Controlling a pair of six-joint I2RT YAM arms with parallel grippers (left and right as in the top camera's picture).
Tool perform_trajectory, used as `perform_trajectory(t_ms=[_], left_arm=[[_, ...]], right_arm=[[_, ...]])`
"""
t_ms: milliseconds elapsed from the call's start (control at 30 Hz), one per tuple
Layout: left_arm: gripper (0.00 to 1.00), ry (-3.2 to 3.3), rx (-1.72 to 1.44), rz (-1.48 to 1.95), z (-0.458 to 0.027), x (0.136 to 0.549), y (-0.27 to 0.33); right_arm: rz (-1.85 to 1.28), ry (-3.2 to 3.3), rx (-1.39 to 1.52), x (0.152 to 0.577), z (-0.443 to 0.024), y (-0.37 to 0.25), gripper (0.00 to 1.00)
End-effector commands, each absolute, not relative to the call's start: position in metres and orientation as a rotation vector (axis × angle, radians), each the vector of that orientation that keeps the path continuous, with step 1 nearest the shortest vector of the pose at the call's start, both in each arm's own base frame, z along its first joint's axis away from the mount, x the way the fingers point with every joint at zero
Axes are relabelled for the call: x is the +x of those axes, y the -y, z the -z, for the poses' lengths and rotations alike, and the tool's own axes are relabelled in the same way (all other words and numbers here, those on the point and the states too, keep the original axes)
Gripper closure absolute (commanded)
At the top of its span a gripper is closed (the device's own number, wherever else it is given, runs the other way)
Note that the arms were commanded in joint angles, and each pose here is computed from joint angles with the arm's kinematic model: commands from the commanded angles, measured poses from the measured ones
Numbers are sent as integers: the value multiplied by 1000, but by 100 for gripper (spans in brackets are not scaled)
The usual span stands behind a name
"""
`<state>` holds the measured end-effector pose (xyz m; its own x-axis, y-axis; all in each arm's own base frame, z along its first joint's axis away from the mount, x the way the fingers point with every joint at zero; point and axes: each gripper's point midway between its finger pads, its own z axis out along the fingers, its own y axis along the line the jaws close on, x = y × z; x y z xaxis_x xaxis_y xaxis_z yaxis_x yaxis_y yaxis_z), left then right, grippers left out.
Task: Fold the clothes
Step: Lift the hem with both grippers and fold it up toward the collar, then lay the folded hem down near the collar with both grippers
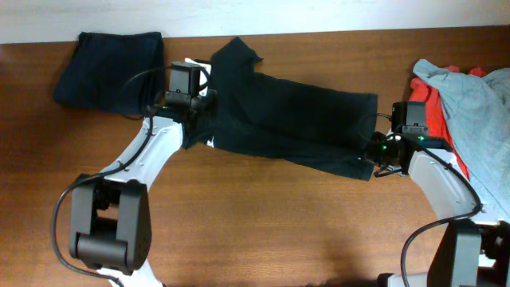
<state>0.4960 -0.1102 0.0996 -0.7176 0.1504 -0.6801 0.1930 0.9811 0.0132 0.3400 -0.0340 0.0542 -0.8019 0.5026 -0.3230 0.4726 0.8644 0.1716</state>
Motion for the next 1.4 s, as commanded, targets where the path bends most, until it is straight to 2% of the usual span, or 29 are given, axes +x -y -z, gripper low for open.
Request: perform_trajectory(t_ms=[0,67,100,133,167,200,233,267,300,367,433,533,567,600,633,667,700,733,833,1033,1267,1367], left_arm=[[99,-2365,271,69,-99,503,115],[99,-2357,270,70,-100,505,115],[94,-2351,269,71,-101,506,115],[80,-2347,268,72,-102,507,115],[69,-2342,268,73,-103,507,116],[56,-2324,270,72,-106,510,116],[50,-2312,276,70,-111,513,117],[42,-2300,272,71,-118,517,117],[39,-2295,269,71,-127,520,117],[35,-2296,269,71,-144,524,118],[32,-2321,252,77,-164,524,118],[32,-2410,166,101,-181,513,114],[40,-2438,142,106,-181,508,112],[50,-2459,126,107,-180,504,111],[70,-2499,92,110,-174,497,108],[82,-2525,69,109,-170,493,105],[90,-2575,36,106,-159,485,101],[94,-2632,8,97,-147,477,97],[97,-2798,-61,72,-112,454,88],[100,-3039,-72,41,-68,414,83],[100,-3085,-92,195,-63,407,93],[99,-3085,-92,195,-58,410,94]], right_arm=[[-83,-2660,738,348,-53,41,96],[-83,-2666,740,350,-49,41,95],[-83,-2669,740,350,-47,41,94],[-80,-2676,737,350,-44,42,87],[-79,-2676,732,351,-43,42,79],[-74,-2667,677,356,-45,42,63],[-70,-2652,636,362,-48,43,41],[-69,-2642,620,365,-52,43,28],[-63,-2635,578,371,-59,44,18],[-55,-2635,537,376,-68,45,11],[-70,-2654,438,382,-86,40,10],[-168,-2715,342,378,-107,25,16],[-194,-2735,342,375,-111,21,21],[-216,-2752,341,372,-114,18,30],[-238,-2770,340,368,-114,15,40],[-256,-2779,331,366,-114,13,47],[-297,-2797,300,362,-114,7,62],[-337,-2816,268,357,-113,1,72],[-362,-2850,211,350,-111,-12,96],[-370,-2875,46,348,-105,-40,96],[-376,-2999,-217,344,-52,-68,96],[-379,-3018,-222,350,-33,-70,96]])
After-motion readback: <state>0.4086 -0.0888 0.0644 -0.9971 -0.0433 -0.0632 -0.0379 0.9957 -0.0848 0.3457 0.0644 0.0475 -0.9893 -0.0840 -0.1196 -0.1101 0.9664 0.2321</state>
